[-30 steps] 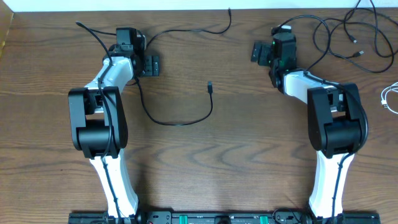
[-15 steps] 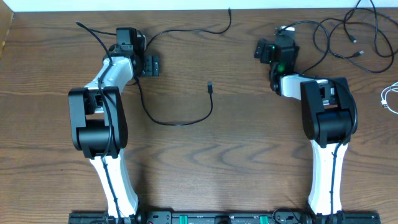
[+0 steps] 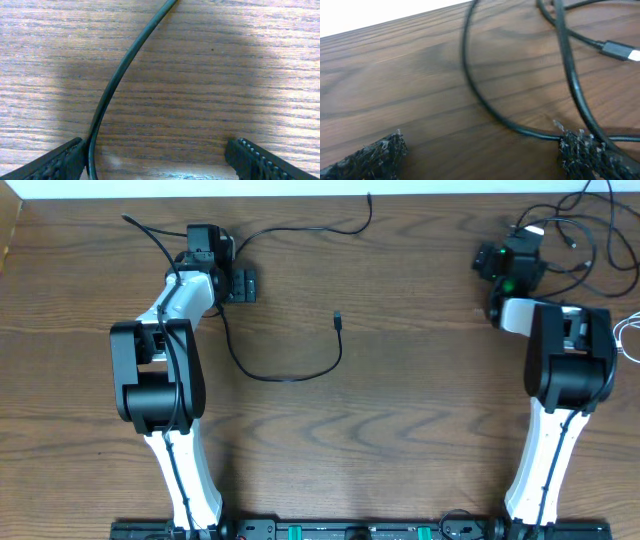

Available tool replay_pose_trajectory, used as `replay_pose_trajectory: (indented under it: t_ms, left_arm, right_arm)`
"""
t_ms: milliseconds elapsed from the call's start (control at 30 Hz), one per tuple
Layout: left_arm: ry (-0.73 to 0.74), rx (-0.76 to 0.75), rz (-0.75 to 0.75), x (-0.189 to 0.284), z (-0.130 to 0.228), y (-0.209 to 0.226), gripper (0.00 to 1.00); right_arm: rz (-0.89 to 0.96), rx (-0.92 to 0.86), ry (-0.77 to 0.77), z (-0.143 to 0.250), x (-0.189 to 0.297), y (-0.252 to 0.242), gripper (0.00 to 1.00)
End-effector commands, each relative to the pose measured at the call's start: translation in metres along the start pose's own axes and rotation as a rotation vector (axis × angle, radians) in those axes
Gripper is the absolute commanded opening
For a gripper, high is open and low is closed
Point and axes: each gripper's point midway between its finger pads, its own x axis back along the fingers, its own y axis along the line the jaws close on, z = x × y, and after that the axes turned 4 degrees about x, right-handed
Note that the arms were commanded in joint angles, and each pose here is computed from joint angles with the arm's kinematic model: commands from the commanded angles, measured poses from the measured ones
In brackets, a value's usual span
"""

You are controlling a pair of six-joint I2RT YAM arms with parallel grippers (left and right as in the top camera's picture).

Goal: Untangle cables

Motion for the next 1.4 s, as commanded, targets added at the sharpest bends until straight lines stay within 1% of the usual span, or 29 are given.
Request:
replay_pose_trajectory:
  t_ms: [0, 300, 533, 700, 833, 1000, 1133, 1200, 1367]
  left_arm:
    - [0.126, 0.005, 0.007, -0.025, 0.044, 0.002, 0.92]
    - [0.126, 0.005, 0.007, -0.025, 0.044, 0.002, 0.91]
    - [0.126, 0.005, 0.007, -0.025, 0.044, 0.002, 0.92]
    - [0.126, 0.005, 0.007, -0.025, 0.044, 0.002, 0.91]
    - [0.126, 0.005, 0.007, -0.025, 0.044, 0.002, 0.91]
    - [0.126, 0.005, 0.007, -0.025, 0.044, 0.002, 0.92]
    - [0.126, 0.005, 0.007, -0.025, 0.044, 0.002, 0.91]
    - [0.126, 0.005, 0.007, -0.025, 0.044, 0.002, 0.91]
    - [0.126, 0.005, 0.007, -0.025, 0.044, 0.002, 0.92]
  right_arm:
    - [0.061, 0.015, 0.166, 0.076, -0.013, -0.039, 0.99]
    - [0.161, -0.051, 0.167, 0.073, -0.019, -0.107, 0.99]
    - [0.236, -0.130, 0.196, 0.081, -0.018, -0.155, 0.99]
    - [0.270, -0.148, 0.222, 0.087, -0.015, -0.177, 0.99]
    - [0.289, -0.159, 0.234, 0.084, -0.011, -0.189, 0.99]
    - [0.296, -0.167, 0.215, 0.061, -0.002, -0.196, 0.99]
    - [0.257, -0.162, 0.194, 0.026, 0.013, -0.190, 0.99]
    - [0.190, -0.124, 0.225, 0.005, 0.030, -0.177, 0.99]
    - [0.165, -0.108, 0.288, -0.022, 0.070, -0.165, 0.99]
